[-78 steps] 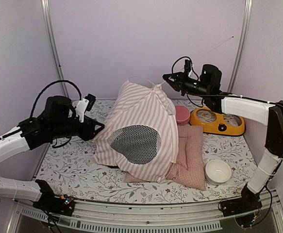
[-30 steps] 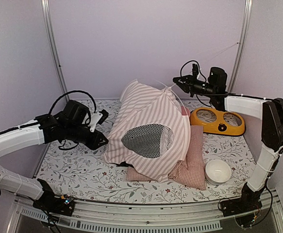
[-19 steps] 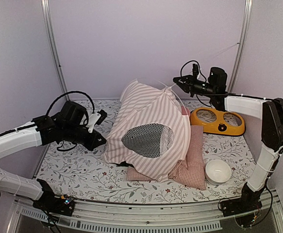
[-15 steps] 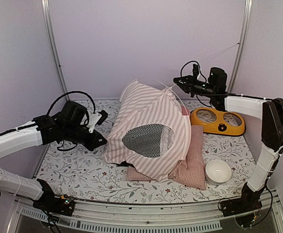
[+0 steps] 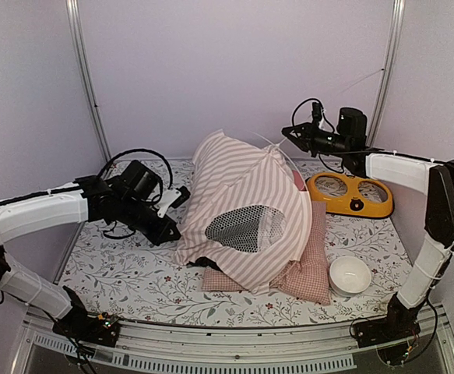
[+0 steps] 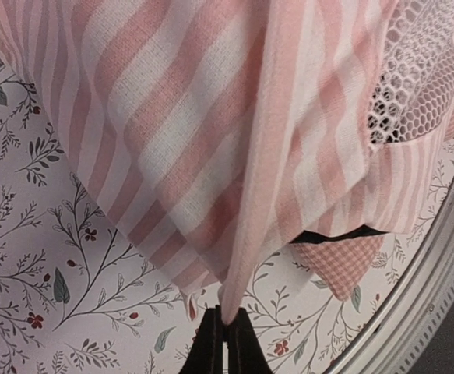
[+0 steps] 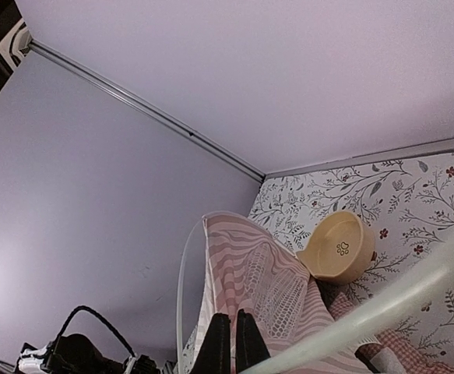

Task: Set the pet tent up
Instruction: Adjust the tent pole of the tent.

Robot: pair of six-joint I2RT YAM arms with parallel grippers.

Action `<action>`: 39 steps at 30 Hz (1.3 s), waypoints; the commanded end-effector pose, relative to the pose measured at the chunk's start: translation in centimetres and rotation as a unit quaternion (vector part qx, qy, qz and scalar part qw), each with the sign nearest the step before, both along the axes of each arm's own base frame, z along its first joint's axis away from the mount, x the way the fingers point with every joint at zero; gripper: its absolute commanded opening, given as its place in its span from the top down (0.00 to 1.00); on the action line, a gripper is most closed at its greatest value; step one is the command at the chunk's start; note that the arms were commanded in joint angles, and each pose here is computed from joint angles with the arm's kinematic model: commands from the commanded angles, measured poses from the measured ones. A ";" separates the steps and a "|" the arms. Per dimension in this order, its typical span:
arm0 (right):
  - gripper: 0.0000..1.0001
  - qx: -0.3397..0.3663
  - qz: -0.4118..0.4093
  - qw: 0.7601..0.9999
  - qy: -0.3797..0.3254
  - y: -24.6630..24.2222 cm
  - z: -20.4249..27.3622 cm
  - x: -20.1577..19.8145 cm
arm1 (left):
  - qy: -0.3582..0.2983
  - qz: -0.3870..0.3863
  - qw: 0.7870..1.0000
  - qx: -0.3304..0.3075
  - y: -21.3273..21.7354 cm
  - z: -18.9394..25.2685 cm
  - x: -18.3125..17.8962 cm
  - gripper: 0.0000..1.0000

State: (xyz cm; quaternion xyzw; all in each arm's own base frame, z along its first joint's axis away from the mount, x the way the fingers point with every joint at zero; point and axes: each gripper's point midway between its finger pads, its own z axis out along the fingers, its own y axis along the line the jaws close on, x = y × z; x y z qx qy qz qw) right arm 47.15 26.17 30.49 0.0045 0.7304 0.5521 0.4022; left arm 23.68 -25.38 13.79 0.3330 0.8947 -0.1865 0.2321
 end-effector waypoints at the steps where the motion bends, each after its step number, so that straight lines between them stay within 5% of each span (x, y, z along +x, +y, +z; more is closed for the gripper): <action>1: 1.00 -0.050 -0.064 0.993 -0.088 -2.6 3.1 1.5 | -0.008 -0.002 1.000 0.019 0.4 0.8 -0.1 1.00; 12: 1.00 -0.082 0.095 0.979 -0.159 8.3 2.9 -4.1 | -0.048 -0.047 0.998 -0.002 -3.9 4.2 2.3 1.00; 17: 1.00 -0.085 0.106 0.981 -0.139 9.1 0.9 -4.9 | -0.094 -0.015 0.995 -0.016 -4.1 6.2 4.1 0.72; 20: 1.00 -0.089 0.100 0.982 -0.133 8.8 0.4 -4.9 | -0.115 -0.002 0.993 -0.038 -3.6 7.2 4.2 0.69; 27: 1.00 -0.096 0.063 0.986 -0.121 7.1 0.1 -3.4 | -0.081 0.029 0.996 -0.012 -1.1 4.1 2.9 0.80; 39: 1.00 -0.051 0.015 0.998 -0.022 1.9 -2.5 0.7 | -0.030 0.093 0.992 -0.075 -0.2 -0.9 0.6 0.81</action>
